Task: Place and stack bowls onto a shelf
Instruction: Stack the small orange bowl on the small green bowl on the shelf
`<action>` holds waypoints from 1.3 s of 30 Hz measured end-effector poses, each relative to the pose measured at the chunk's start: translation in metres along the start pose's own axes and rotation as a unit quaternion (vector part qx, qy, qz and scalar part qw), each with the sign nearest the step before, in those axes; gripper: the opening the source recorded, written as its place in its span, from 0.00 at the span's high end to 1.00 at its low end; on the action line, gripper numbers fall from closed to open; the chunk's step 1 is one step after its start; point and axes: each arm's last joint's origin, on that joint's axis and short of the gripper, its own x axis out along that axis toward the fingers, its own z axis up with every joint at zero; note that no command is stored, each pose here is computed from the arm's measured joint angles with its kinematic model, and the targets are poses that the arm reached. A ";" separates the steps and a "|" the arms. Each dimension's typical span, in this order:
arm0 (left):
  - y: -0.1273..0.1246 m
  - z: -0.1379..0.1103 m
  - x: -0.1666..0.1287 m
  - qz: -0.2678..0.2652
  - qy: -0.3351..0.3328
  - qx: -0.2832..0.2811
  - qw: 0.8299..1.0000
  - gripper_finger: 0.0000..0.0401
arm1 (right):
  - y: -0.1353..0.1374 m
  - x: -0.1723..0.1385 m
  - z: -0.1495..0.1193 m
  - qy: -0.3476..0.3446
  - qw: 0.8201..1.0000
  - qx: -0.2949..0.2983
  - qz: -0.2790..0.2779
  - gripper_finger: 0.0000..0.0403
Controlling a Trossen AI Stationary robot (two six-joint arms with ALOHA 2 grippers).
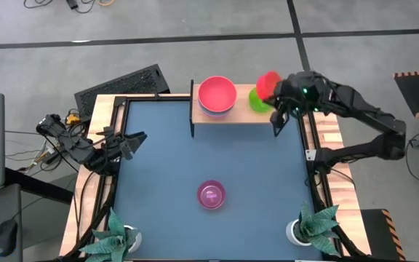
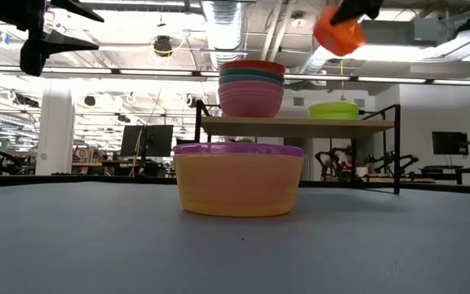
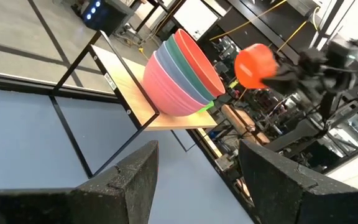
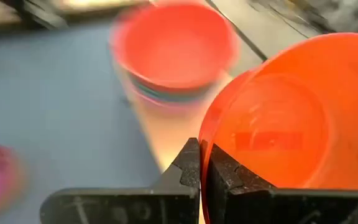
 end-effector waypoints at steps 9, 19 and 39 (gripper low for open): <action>0.000 0.000 0.000 0.001 0.001 -0.009 1.000 0.48 | -0.033 0.055 -0.013 0.151 0.987 -0.044 -0.045 0.94; 0.001 -0.001 0.000 0.003 0.004 -0.006 1.000 0.48 | -0.037 0.103 -0.023 0.228 0.969 -0.088 0.024 0.94; 0.002 -0.002 0.000 0.005 0.006 -0.007 1.000 0.48 | -0.052 0.118 -0.030 0.253 0.964 -0.082 0.031 0.81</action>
